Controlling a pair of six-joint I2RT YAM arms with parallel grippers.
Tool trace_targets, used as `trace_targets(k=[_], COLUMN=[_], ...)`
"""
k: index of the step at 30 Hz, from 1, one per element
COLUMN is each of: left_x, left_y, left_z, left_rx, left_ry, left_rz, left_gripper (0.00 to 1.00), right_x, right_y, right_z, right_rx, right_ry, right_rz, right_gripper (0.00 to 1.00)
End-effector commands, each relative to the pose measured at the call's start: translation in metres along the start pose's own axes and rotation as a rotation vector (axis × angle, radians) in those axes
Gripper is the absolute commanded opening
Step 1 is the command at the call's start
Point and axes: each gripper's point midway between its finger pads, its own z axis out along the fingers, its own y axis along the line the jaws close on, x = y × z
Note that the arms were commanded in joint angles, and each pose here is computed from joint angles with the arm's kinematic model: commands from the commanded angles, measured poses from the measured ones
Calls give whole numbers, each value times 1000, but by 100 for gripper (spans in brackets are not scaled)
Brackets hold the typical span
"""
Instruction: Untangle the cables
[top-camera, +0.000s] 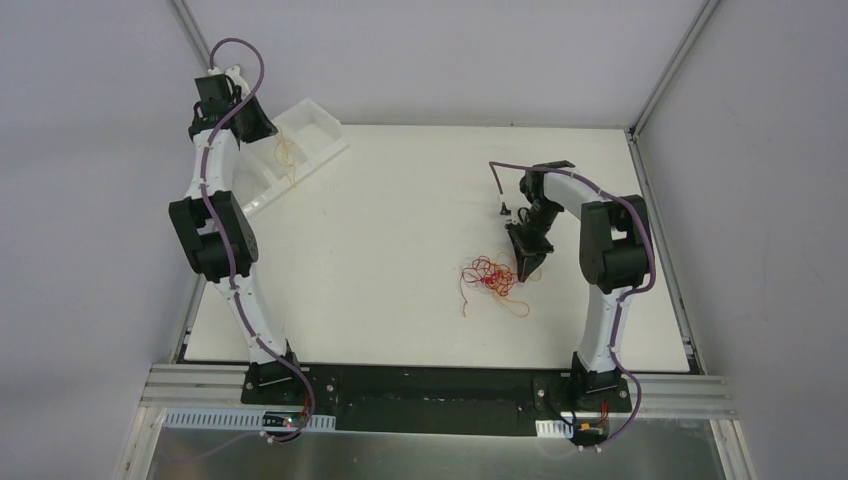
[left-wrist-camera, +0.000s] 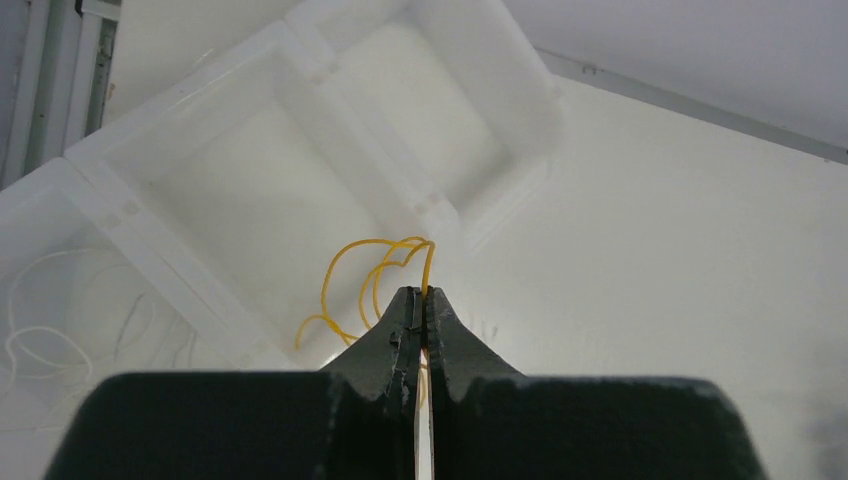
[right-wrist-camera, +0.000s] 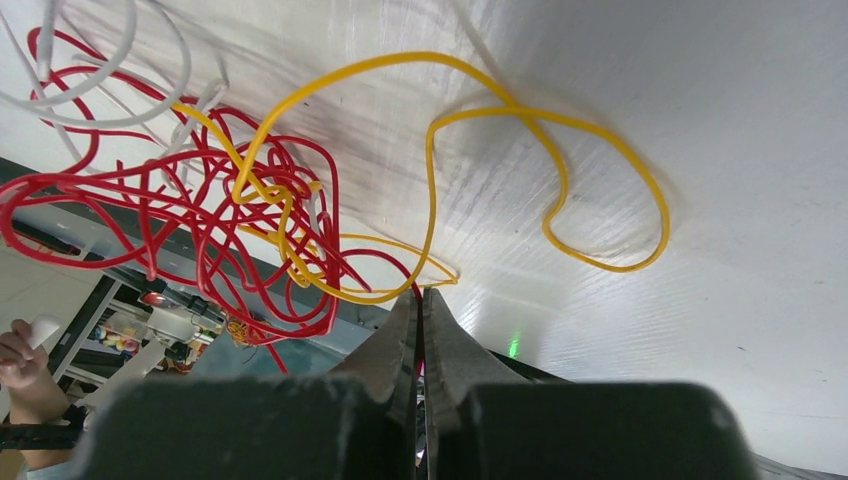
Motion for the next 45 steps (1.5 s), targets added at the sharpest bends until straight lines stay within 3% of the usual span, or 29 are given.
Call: trace_targets(k=[1,9,15,16,19,23,28,32,38,45], left_x=[-49,-87,-62,-54,-45,-36,51,149,258,320], left_y=[19,19,32,32,14,-53,-156,-216,-268,-296], left_z=[-6,-14,2,3,-10,-52,-93,-117,-135,-129], left_rx=[-68,-51,-62,-55,27,272,566,739,816,891], left_ry=[-132,-216,-151,-130,-99,-81,108,351,609,705], left_rz=[84,143,175,183,196,198,152,92,87,119], left_gripper=[0,0,1,8,45,66,71,66,63,50], right_x=[8,7,3,3,2,-5,-31,-47,-38,-32], right_y=[9,11,13,13,16,27,62,90,102,101], right_z=[-21,-24,-27,-27,-27,-30,-49,-53,-36,-20], right_rx=[-18,-27,-36,-38,-53,-110,-271,-333,-338,-303], right_ry=[-17,-21,-24,-25,-35,-80,-225,-285,-270,-228], right_rz=[-18,-35,-49,-52,-63,-79,-113,-149,-186,-175], right_gripper=[0,0,0,0,0,0,0,0,0,0])
